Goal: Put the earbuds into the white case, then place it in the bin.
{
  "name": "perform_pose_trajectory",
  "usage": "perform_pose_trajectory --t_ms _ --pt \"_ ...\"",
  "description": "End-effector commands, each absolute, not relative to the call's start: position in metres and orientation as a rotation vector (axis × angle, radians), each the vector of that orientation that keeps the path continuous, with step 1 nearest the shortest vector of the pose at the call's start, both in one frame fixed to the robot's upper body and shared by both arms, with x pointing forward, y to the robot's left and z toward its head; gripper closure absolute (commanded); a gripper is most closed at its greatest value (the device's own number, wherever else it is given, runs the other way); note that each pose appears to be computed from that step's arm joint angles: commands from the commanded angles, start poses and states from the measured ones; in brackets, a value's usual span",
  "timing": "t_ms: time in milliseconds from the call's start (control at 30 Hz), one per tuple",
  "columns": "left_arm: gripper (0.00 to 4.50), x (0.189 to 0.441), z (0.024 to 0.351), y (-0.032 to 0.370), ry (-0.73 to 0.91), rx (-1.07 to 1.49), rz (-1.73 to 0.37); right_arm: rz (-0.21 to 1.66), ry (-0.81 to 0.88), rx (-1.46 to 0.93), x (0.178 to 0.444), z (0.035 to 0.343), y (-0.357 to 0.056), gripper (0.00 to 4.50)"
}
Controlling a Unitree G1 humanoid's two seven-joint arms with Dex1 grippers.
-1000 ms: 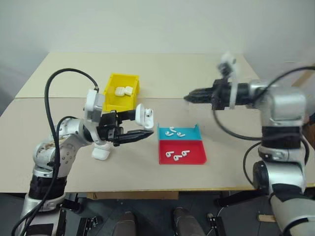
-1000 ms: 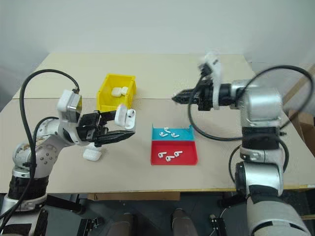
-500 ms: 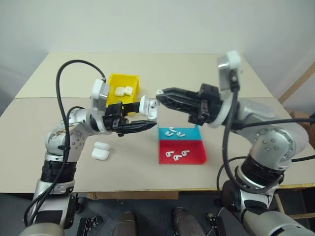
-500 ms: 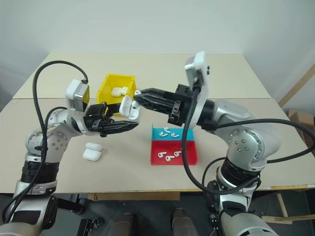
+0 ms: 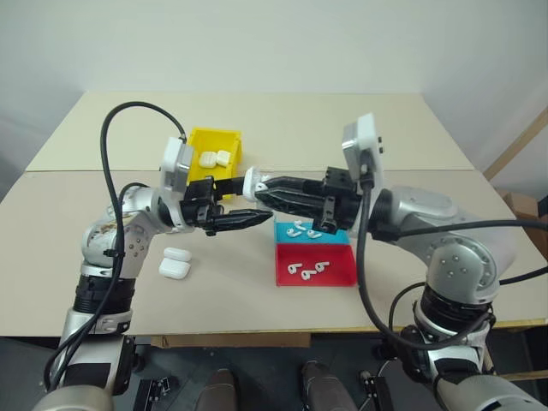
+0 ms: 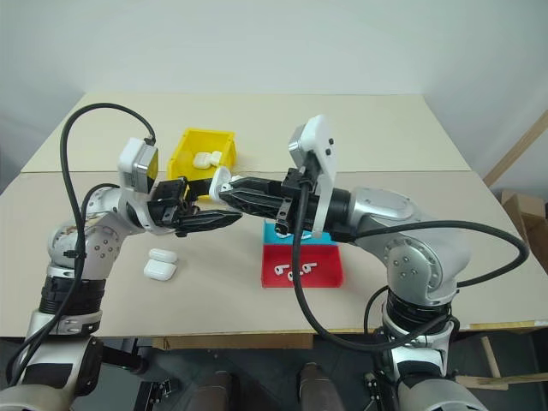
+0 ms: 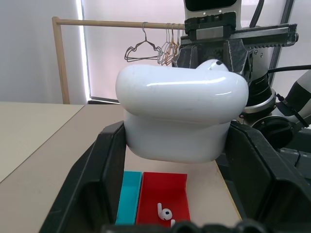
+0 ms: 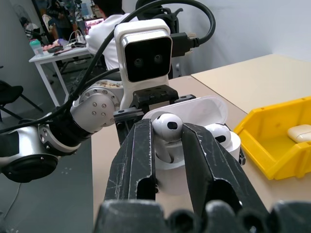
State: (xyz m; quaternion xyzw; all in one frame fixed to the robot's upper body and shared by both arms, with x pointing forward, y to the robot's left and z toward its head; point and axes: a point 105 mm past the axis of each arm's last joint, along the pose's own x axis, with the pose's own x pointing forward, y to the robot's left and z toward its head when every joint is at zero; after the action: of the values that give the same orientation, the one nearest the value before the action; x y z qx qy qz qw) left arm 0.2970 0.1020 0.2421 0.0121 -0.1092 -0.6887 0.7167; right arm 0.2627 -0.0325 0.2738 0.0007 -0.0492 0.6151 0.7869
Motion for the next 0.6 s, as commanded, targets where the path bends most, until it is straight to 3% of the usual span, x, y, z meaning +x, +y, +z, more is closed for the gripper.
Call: perform_pose_trajectory --t_ms 33,267,600 --pt "1.73 0.293 0.254 0.102 -0.302 0.06 -1.529 1.348 -0.152 -0.016 0.257 0.279 -0.031 3.87" --pt "1.73 0.293 0.256 0.103 -0.305 0.064 -1.52 1.35 -0.124 -0.04 0.256 0.276 -0.035 1.61" --pt "1.73 0.295 0.254 0.101 -0.301 0.058 -1.517 1.429 -0.095 -0.064 0.239 0.286 -0.049 1.61"
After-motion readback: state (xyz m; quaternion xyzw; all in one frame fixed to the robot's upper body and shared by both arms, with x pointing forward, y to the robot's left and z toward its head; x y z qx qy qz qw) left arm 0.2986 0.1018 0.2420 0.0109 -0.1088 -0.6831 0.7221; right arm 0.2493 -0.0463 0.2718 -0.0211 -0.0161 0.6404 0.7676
